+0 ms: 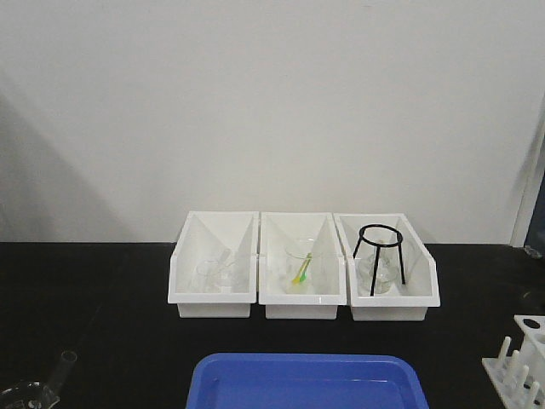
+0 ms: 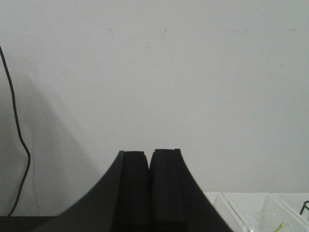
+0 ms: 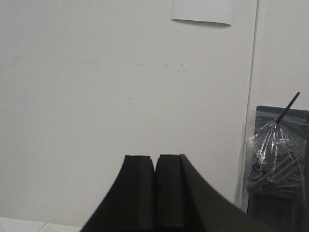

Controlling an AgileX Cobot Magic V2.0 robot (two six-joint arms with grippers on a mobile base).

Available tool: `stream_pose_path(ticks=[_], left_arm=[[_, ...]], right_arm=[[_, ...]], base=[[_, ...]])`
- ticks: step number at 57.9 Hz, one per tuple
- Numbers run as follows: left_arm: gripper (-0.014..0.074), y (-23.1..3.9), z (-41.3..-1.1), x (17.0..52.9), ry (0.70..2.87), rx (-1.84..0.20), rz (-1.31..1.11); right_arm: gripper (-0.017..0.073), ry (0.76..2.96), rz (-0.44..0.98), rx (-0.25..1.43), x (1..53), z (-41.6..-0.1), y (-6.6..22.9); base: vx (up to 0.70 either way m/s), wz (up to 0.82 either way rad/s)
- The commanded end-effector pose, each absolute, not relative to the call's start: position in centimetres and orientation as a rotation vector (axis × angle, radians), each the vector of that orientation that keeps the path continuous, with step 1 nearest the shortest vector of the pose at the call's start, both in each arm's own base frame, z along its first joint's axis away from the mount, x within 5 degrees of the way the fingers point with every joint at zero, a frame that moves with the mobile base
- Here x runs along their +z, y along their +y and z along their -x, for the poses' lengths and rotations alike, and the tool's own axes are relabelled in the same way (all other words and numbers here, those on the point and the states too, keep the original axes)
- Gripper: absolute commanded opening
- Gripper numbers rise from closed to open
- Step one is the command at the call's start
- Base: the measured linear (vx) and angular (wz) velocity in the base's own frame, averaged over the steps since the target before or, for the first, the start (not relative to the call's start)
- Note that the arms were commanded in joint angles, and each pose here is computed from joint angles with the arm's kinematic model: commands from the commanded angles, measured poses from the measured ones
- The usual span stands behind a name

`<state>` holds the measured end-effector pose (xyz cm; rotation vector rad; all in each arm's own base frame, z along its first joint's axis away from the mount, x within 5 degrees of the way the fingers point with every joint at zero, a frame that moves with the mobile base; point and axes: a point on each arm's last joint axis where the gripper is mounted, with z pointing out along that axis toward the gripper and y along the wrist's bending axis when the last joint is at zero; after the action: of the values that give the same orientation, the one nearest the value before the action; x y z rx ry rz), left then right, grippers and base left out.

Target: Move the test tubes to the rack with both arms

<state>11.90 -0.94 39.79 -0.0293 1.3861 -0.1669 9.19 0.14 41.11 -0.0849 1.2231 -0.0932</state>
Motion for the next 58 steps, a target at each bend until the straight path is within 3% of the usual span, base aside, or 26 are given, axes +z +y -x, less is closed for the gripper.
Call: stream_pose_path(ticks=[1, 18, 28, 35, 41, 42, 43, 49, 58], left_arm=[[-0.0017, -1.0, -13.6, 41.9, 1.338, -0.167, 0.04], [0.0034, -1.1, -14.9, 41.6, 1.375, -0.098, -0.021], [0.0197, -1.2, -14.9, 41.6, 1.371, -0.008, -0.103], [0.036, -1.2, -14.9, 41.6, 1.37, 0.004, -0.114], [0.05, -1.2, -14.9, 41.6, 1.37, 0.004, -0.114], [0.0517, -1.2, -14.9, 41.6, 1.37, 0.004, -0.114], [0.063, -1.2, -14.9, 41.7, 1.356, 0.004, -0.112], [0.0629, -1.2, -14.8, 41.9, 1.334, -0.014, -0.096], [0.0608, -1.2, -15.3, 41.5, 1.369, -0.012, -0.1]], right_arm=[[-0.0008, 1.169, 0.083, -0.088, 42.8, -10.6, 0.2], [0.0007, 1.264, 0.087, -0.09, 41.8, -12.4, 0.2], [0.0095, 1.284, 0.096, -0.101, 41.6, -12.4, 0.2], [0.0235, 1.284, 0.096, -0.101, 41.6, -12.4, 0.2], [0.0406, 1.286, 0.096, -0.1, 41.6, -12.5, 0.2], [0.0444, 1.286, 0.095, -0.1, 41.6, -12.5, 0.2], [0.0649, 1.257, 0.094, -0.098, 41.8, -12.4, 0.2], [0.0705, 1.237, 0.094, -0.098, 42.0, -12.3, 0.2], [0.0705, 1.23, 0.092, -0.094, 42.1, -12.3, 0.2]], base=[[0.0, 0.0], [0.0, 0.0], [0.0, 0.0], [0.0, 0.0], [0.0, 0.0], [0.0, 0.0], [0.0, 0.0], [0.0, 0.0], [0.0, 0.0]])
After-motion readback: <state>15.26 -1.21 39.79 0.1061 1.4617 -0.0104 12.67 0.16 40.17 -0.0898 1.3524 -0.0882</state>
